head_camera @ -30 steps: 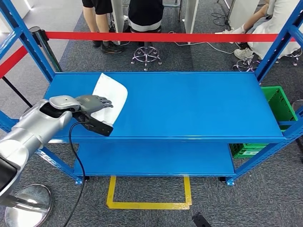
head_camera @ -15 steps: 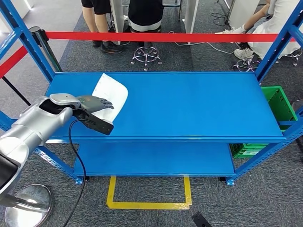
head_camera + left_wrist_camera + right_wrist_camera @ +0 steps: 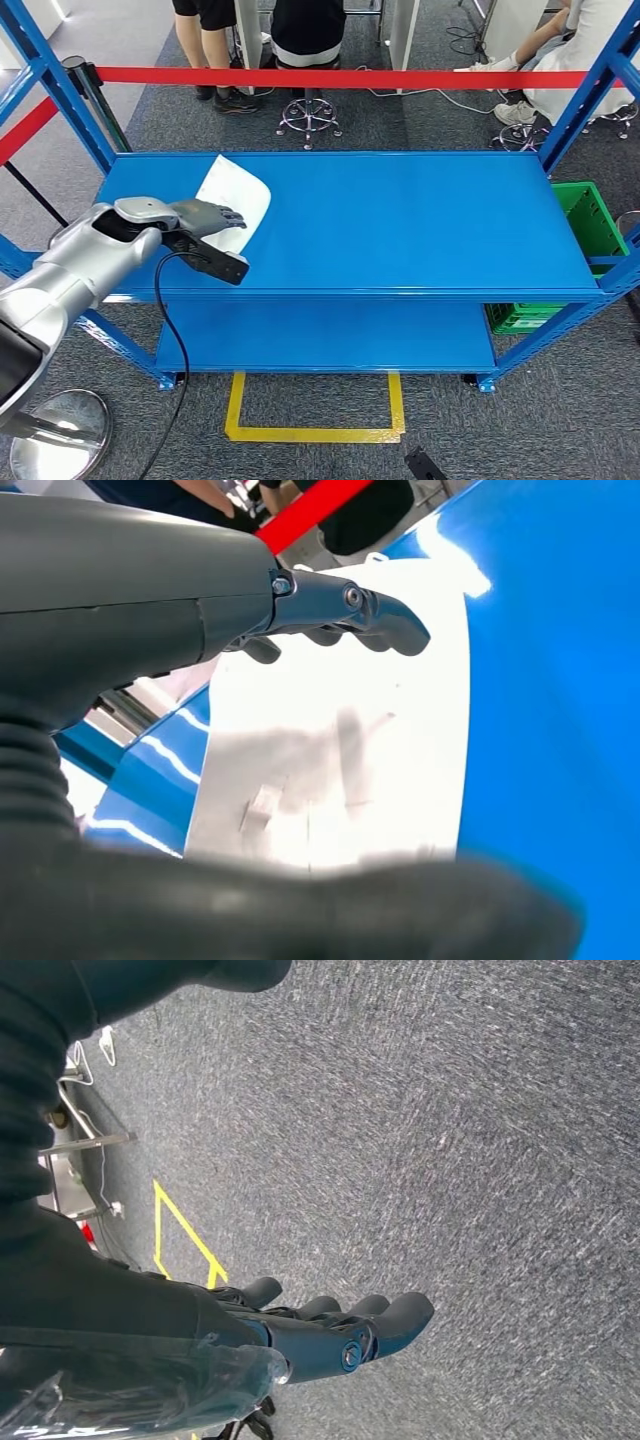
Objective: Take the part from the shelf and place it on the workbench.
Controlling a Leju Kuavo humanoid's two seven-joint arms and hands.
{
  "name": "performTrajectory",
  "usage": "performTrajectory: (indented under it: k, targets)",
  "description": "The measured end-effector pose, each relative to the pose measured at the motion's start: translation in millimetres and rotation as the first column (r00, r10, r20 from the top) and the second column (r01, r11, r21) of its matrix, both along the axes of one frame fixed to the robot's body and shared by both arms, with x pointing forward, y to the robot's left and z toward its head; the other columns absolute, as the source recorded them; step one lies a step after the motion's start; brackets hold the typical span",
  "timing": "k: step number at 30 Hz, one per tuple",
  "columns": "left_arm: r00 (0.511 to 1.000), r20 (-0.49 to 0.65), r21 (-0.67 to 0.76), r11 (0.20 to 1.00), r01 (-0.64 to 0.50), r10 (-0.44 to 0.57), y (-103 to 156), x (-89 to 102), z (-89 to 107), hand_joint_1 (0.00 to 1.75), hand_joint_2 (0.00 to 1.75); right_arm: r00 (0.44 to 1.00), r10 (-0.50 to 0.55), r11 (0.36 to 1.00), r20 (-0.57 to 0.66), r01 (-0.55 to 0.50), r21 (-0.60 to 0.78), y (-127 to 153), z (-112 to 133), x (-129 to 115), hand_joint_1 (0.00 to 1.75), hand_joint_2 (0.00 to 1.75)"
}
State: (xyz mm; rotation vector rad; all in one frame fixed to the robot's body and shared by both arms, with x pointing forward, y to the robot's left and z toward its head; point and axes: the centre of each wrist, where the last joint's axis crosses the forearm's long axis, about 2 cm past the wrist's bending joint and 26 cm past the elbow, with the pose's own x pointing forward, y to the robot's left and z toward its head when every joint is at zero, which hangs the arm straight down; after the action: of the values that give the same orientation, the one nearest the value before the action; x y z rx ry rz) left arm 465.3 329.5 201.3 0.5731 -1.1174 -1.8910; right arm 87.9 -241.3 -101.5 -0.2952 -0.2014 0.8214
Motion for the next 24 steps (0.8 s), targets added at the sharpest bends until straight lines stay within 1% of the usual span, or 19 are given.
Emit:
performTrajectory:
  k: [14,24]
  targets:
    - [1.0,-0.001,0.03,0.999,0.016,-0.016,-2.6,-1.5,-3.7,0.0,1.75,1.0,0.0,1.0,0.0,0.0,0.0,0.0,0.0,0.0,0.0,1.75]
    - [1.0,-0.028,0.045,0.999,0.013,-0.012,0.3,-2.9,-6.0,0.0,1.75,1.0,0.001,1.0,0.0,-0.001,0.0,0.0,0.0,0.1,0.0,1.75]
